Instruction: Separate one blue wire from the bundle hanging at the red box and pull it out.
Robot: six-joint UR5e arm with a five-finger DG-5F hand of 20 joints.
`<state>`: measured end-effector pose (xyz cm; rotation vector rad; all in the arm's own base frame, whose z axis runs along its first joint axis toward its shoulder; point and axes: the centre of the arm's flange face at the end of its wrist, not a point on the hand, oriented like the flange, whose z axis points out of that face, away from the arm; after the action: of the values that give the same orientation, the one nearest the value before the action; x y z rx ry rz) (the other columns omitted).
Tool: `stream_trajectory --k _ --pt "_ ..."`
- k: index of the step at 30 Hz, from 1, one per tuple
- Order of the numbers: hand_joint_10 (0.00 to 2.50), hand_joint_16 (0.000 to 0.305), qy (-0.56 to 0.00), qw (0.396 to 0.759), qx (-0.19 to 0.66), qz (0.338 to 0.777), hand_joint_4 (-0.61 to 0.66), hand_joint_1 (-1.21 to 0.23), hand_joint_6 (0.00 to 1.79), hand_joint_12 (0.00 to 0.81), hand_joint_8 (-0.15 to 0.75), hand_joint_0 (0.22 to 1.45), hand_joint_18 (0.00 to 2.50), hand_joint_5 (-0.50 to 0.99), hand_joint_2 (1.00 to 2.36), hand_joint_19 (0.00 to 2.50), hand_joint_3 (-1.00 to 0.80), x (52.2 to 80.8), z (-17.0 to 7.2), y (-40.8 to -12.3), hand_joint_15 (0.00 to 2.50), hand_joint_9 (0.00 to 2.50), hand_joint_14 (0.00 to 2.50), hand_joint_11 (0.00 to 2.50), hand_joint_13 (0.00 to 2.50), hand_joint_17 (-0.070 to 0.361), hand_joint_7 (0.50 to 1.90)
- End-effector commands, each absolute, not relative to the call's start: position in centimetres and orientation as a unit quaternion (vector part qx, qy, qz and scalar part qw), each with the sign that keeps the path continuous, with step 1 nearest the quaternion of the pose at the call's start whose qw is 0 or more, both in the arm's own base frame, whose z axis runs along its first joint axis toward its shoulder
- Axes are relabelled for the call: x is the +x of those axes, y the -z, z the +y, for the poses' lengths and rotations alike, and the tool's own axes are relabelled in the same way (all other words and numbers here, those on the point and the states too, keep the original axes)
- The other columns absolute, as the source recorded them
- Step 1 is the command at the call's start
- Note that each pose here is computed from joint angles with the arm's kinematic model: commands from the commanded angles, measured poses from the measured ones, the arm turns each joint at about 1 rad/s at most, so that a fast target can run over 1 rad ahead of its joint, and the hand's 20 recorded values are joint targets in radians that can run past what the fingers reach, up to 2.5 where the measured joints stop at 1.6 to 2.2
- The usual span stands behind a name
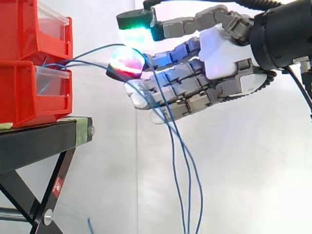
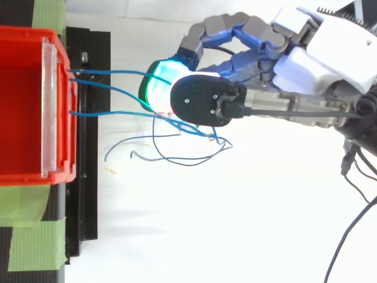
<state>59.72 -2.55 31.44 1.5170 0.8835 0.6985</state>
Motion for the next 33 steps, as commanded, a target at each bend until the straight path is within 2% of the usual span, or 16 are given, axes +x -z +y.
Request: stream_trajectory --k 1,9,24,28,33 --pt "0.01 0.057 -0.299 0.586 0.65 0.38 0.07 -0.76 0.89 0.453 0.34 0.61 0.64 -0.17 1.02 0.48 -0.11 59.7 -2.6 -31.4 0.52 0.69 0.02 0.62 0.6 0.128 0.98" --pt "0.01 0.059 -0.297 0.587 0.65 0.38 0.06 -0.78 0.88 0.443 0.325 0.6 0.47 -0.16 1.02 0.33 -0.1 59.7 -2.6 -31.4 0.38 0.6 0.01 0.5 0.44 0.134 1.02" --pt "0.01 0.061 -0.284 0.577 0.652 0.403 0.06 -0.78 0.88 0.446 0.328 0.6 0.46 -0.16 1.02 0.32 -0.09 59.1 -1.8 -31.2 0.38 0.6 0.01 0.49 0.43 0.136 1.04" --pt "0.01 0.061 -0.277 0.568 0.65 0.421 0.07 -0.78 0.88 0.446 0.329 0.6 0.46 -0.16 1.02 0.33 -0.09 58.2 -1.3 -29.6 0.39 0.6 0.01 0.5 0.44 0.137 1.04" --pt "0.01 0.061 -0.301 0.557 0.659 0.405 0.07 -0.78 0.88 0.45 0.33 0.6 0.48 -0.16 1.02 0.34 -0.09 57.6 -0.4 -28.1 0.4 0.61 0.01 0.51 0.45 0.136 1.04"
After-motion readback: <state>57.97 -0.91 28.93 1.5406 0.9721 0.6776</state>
